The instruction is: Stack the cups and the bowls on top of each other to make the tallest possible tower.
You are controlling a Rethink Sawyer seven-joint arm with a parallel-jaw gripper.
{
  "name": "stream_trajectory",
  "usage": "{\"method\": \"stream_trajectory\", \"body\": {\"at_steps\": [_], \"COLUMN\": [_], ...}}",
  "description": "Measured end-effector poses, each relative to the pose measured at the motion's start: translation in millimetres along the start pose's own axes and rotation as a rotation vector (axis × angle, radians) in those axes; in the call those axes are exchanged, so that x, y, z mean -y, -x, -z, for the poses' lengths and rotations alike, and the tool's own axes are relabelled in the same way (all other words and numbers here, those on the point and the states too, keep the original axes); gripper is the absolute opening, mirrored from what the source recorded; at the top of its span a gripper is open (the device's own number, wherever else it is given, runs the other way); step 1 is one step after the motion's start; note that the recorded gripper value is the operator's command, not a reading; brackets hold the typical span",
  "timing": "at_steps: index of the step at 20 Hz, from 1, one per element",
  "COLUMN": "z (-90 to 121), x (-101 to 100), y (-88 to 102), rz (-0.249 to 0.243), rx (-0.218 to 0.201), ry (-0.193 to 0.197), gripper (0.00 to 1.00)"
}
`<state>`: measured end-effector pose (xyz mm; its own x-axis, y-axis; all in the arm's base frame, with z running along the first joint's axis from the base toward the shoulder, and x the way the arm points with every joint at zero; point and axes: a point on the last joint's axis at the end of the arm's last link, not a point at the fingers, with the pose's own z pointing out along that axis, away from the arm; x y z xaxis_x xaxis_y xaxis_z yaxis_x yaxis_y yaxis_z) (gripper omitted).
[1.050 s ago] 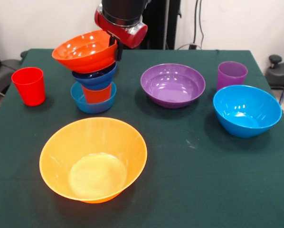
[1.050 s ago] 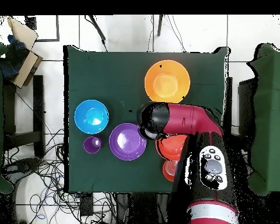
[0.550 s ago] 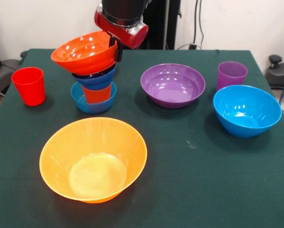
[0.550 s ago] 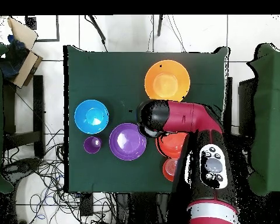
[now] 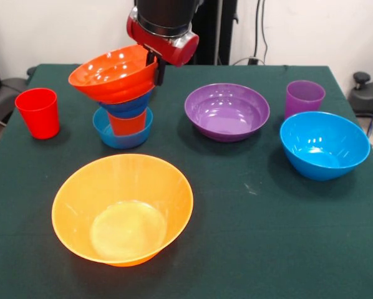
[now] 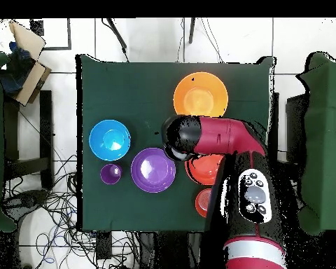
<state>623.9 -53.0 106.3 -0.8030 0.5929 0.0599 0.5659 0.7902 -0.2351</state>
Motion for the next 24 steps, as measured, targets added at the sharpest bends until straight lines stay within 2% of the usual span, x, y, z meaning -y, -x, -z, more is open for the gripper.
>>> {"method": "stream_trajectory", "body": {"at_steps": [11, 18, 24], "z": [2, -4, -10], "x": [-7, -11, -6], "y": [-0.2, -10.8, -15.4], "rz": [0.011, 0.052, 0.062], "rx": [0.008, 0.018, 0.008], "ry": [0.003, -0.036, -0.068], "gripper": [0.0, 0.0, 0.0]}}
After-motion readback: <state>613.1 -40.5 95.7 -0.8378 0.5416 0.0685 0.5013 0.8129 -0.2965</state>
